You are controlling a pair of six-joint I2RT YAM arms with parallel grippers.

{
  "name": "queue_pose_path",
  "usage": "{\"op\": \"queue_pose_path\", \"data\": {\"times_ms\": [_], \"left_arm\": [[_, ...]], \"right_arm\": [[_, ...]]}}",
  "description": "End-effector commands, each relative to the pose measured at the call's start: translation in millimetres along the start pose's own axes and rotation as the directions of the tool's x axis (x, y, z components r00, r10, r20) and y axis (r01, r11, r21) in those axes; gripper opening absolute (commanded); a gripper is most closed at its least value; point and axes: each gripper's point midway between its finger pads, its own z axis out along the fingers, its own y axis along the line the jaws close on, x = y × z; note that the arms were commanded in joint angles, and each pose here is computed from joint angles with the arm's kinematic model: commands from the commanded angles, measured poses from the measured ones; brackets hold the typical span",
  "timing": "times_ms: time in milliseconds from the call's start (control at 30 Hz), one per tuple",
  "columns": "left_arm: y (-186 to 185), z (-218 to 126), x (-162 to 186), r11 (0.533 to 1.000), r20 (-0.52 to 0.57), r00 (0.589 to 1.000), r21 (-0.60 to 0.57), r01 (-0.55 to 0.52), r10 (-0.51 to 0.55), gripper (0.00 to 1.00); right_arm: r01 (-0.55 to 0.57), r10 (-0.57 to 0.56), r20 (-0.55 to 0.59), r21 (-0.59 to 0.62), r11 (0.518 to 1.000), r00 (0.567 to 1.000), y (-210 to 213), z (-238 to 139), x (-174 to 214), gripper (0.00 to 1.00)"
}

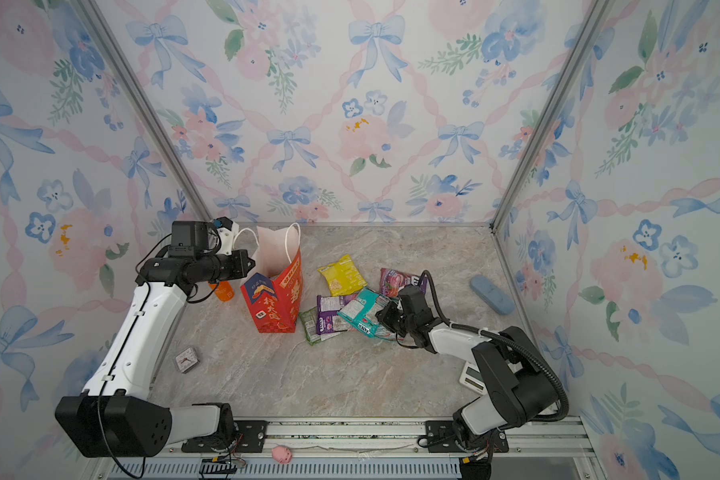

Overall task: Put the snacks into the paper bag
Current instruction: 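Lift the teal packet with the right gripper toward the bag, then carry the teal packet with the right gripper over the bag opening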

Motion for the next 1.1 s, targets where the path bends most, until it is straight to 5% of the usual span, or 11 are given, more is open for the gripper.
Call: {"op": "queue_pose_path", "data": {"times_ms": [0,333,733,1067], "left_arm": [[-3.4,1.1,-0.9,1.0,-0.001,1.0,0.017,0.0,0.0,0.0],[-3.2,0.5,-0.9,1.0,0.0,1.0,0.016,0.0,0.0,0.0],[-5.2,-3.0,-0.4,1.0,0.007,1.0,0.021,-0.003,0.003,0.0],[-6.1,-4.3,-0.4,1.0,0.01,1.0,0.024,-0.004,0.004,0.0]], "right_arm": [[0.041,-0.04,0.04,-0.018,0.999,0.998,18.0,-9.0,-16.3,0.02],[0.247,-0.244,0.112,-0.021,0.969,0.963,79.9,-51.5,-38.6,0.0],[0.481,-0.443,0.27,-0.091,0.872,0.855,195.3,-104.3,-64.4,0.0],[0.667,-0.555,0.418,-0.19,0.721,0.719,310.8,-138.5,-73.8,0.0]]}}
